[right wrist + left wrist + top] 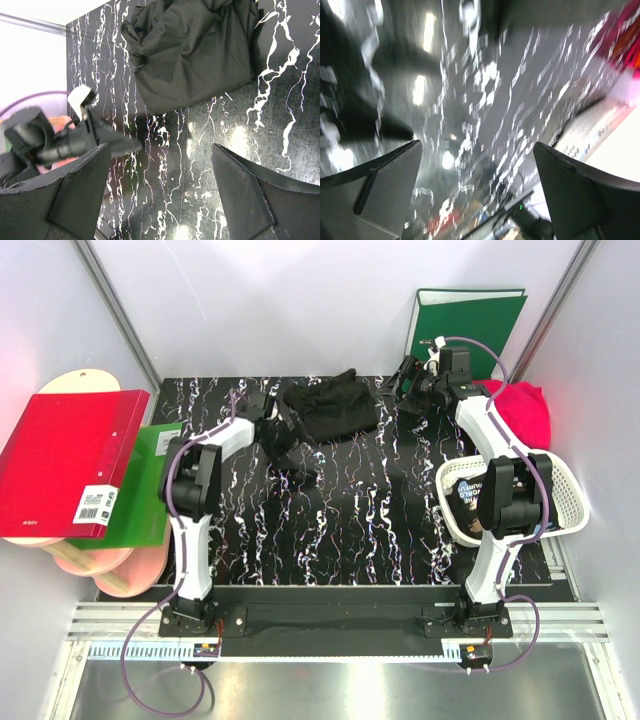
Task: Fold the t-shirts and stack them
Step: Smooth out wrinkles on the folded tshirt
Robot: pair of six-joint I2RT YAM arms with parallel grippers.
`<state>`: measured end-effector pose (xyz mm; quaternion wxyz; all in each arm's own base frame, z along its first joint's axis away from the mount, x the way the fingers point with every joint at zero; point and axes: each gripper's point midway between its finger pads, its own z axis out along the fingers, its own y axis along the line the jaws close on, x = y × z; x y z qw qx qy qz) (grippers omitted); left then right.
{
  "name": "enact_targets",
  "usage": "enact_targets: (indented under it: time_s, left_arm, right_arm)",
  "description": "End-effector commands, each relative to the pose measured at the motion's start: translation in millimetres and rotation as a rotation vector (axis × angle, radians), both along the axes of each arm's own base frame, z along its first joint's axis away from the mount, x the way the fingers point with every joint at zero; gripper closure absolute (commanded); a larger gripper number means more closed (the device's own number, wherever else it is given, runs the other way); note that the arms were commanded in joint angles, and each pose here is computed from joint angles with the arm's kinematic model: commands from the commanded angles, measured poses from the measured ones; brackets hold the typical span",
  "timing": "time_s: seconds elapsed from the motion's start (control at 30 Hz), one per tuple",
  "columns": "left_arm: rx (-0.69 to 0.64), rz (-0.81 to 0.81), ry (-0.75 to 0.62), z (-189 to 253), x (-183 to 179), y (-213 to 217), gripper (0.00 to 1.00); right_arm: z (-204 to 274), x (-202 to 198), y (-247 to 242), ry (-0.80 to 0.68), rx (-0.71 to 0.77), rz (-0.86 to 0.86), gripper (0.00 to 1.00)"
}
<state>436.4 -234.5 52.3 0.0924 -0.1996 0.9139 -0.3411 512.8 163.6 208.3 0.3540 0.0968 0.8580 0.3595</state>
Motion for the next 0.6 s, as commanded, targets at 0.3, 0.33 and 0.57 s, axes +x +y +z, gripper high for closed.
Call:
enact_targets:
  time_s: [0.3,0.33,0.57]
  left_arm:
    - [-0.011,0.108,-0.131,-10,112,-19,0.05]
    - [-0.021,0.110,-0.125,-11,114,-21,0.10]
    - [-0.132,0.087,-0.052,-28,113,-40,1.00]
  right_arm:
    - [14,4,-1,-0.055,0.011,0.021,0.11]
    - [15,3,-2,-0.056,0.011,0.021,0.11]
    - [14,3,-5,-0.054,0.012,0.018,0.11]
